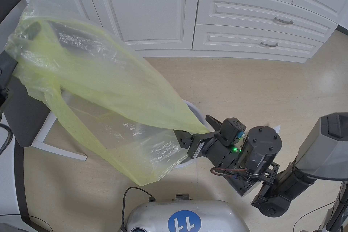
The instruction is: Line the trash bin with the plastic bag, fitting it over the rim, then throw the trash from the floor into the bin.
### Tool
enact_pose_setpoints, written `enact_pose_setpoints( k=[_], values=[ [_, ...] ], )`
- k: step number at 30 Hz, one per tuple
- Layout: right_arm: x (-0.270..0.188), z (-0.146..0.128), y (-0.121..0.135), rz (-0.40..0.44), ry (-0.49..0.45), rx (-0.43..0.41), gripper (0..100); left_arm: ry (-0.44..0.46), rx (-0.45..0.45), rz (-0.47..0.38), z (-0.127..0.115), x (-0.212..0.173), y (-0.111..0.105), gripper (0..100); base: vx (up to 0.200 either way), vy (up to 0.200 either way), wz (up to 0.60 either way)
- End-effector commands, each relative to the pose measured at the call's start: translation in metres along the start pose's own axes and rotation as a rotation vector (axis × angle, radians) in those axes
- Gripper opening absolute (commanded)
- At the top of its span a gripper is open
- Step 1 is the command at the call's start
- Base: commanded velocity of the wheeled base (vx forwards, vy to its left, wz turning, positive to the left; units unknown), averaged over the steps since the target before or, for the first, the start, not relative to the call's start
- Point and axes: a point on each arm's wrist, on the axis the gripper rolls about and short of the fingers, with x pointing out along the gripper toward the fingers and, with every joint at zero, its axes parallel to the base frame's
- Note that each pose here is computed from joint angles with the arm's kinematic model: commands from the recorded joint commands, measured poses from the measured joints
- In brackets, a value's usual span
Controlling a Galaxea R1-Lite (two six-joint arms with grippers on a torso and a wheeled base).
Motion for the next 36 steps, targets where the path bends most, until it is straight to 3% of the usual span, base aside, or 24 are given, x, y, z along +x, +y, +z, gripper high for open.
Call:
enact_pose_setpoints(
  k=[1,7,14,22,35,36],
  values=[
    [-0.006,0.015,-0.001,0.009,-0.040,0.012,100,-0.005,-0.004,-0.004,0.001,0.000,0.000,0,0.000,0.000,0.00],
    [-0.023,0.018,-0.004,0.053,0.000,-0.003,100,-0.023,-0.033,-0.011,0.006,-0.001,-0.002,0,0.000,0.000,0.00],
    [-0.062,0.030,-0.009,0.226,0.079,-0.041,100,-0.012,-0.051,-0.013,0.007,0.000,-0.002,0,0.000,0.000,0.00],
    [-0.054,0.039,-0.020,0.187,0.039,-0.046,100,-0.013,-0.082,-0.024,0.009,0.001,-0.004,0,0.000,0.000,0.00],
    [-0.040,0.019,-0.018,0.181,0.087,-0.025,100,-0.007,-0.118,-0.043,0.008,0.000,-0.006,0,0.000,0.000,0.00],
    [-0.040,0.020,-0.017,0.183,0.084,-0.021,0,-0.007,-0.118,-0.043,0.008,0.000,-0.006,0,0.000,0.000,0.00]
  ],
)
